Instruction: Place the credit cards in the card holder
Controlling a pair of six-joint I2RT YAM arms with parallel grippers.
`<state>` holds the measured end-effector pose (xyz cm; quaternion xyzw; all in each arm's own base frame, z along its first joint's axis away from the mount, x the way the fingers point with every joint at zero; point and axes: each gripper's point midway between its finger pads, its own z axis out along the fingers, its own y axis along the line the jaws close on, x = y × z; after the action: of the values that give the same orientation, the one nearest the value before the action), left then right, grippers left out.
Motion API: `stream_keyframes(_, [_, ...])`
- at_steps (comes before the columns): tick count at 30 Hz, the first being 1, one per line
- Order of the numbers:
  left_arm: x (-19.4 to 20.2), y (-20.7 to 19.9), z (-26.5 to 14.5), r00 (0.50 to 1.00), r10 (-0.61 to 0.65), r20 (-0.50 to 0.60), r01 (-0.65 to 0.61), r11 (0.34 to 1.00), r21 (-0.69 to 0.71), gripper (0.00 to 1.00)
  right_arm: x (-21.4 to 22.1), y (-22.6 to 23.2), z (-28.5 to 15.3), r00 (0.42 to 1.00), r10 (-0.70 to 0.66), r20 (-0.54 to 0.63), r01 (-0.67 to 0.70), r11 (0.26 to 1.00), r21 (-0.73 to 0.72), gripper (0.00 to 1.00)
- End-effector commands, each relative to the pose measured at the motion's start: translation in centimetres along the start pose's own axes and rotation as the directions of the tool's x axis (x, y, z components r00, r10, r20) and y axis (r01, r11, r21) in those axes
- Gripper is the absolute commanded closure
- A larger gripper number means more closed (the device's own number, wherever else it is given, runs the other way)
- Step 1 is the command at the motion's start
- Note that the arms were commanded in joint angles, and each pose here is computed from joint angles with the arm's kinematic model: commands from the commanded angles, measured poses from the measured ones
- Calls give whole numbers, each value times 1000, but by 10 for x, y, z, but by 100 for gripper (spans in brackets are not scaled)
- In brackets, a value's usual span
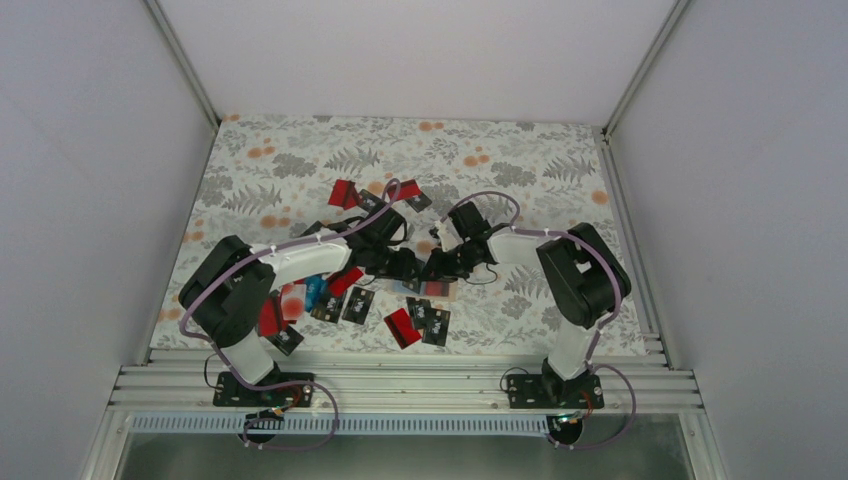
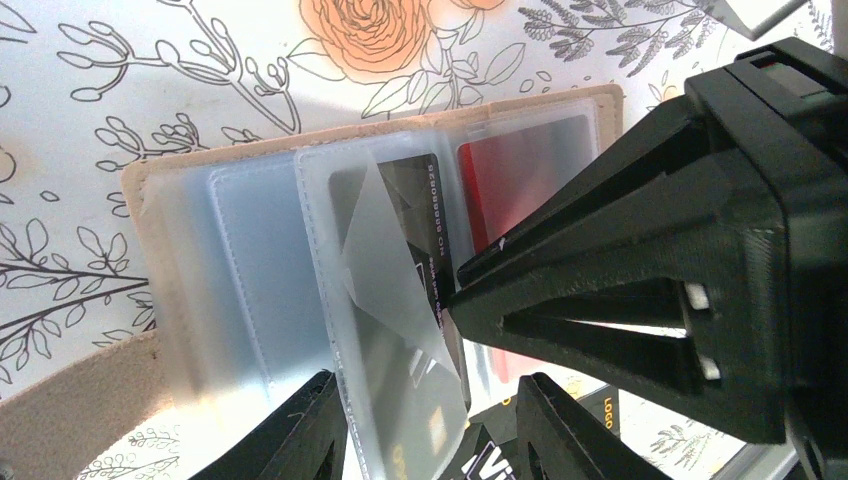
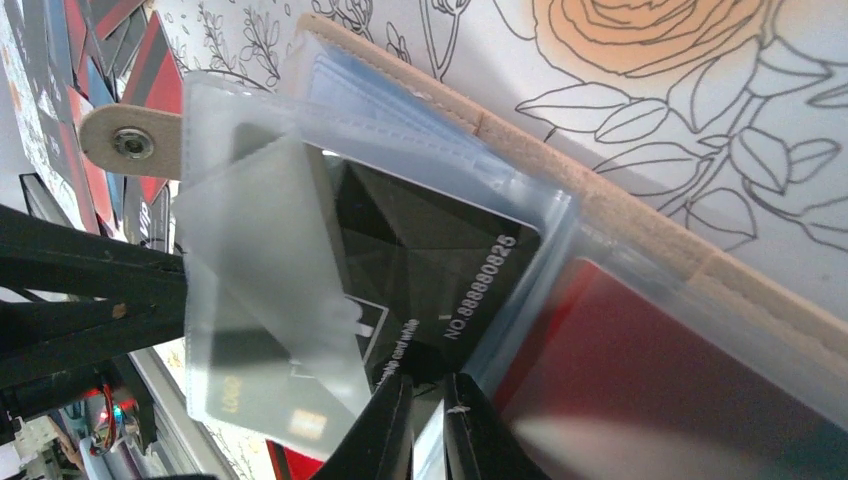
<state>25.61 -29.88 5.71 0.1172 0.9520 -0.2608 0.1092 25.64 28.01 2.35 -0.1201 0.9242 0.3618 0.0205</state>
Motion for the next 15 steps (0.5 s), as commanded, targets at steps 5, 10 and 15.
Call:
stream_keyframes(5, [-11,-14,-1,1000,3,14,-4,1000,17,56,-10,11,-28,997,-47,62,45,998,39,81])
stream_keyframes(10, [-13,-21,2,1000,8,8,-8,1000,24,56,-11,7,-47,993,-46,108,39,997,73,78])
stream_keyframes(15, [-15,-31,7,1000,15,0,-15,999,30,56,-11,-9,-70,984,-20,175,-3,991,132,76])
